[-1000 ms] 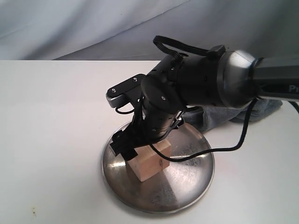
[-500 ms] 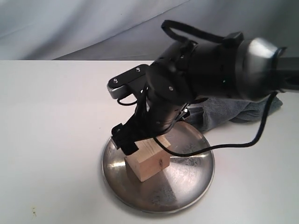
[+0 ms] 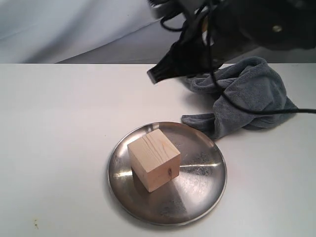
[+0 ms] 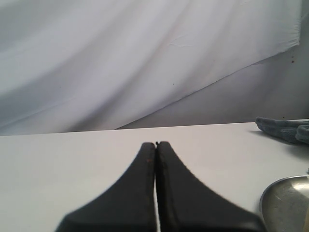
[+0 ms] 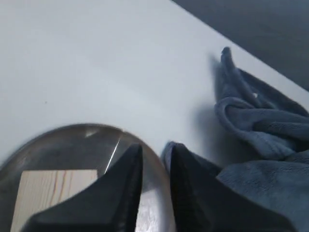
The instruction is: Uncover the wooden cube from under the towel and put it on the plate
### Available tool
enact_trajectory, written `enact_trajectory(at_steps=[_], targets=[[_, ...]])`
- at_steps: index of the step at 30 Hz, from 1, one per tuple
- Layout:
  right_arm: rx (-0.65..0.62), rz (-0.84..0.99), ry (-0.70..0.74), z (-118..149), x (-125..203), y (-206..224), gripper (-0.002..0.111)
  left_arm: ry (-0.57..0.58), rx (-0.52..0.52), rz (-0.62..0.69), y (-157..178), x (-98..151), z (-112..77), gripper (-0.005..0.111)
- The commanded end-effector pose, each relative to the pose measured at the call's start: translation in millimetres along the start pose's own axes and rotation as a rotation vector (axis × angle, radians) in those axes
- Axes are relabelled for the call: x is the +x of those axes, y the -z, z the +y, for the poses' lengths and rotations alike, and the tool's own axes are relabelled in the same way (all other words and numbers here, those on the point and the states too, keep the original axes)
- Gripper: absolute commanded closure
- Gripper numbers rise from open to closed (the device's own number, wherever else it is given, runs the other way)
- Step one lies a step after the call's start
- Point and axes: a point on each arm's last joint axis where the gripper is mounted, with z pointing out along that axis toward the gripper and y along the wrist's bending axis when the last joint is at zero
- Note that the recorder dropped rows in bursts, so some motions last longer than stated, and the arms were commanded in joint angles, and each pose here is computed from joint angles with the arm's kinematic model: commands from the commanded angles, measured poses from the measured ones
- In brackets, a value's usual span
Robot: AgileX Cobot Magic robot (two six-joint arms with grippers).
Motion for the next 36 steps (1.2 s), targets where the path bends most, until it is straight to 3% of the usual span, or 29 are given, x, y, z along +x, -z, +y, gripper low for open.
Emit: enact_trajectory(at_steps=[1, 20, 24, 27, 32, 36], targets=[[0.031, -0.126, -0.058, -31, -11, 26, 0.090, 0.005, -0.003, -0.011, 0, 0, 0.2, 0.107], [0.224, -0.596, -0.173, -132, -23, 103, 0.090, 0.005, -0.003, -0.011, 0, 0, 0.2, 0.107], [0.294, -0.734, -0.254, -159, 8, 125, 0.090, 0.005, -0.003, -0.011, 0, 0, 0.2, 0.107], [0.392, -0.737, -0.230, -168, 37, 139, 0.090, 0.005, -0.003, -0.011, 0, 0, 0.2, 0.107], [0.481, -0.778, -0.319, -162, 86, 164, 0.090, 0.005, -0.003, -0.011, 0, 0, 0.2, 0.107], [0.547, -0.819, -0.274, -144, 119, 179, 0.092, 0.005, -0.003, -0.011, 0, 0, 0.2, 0.107]])
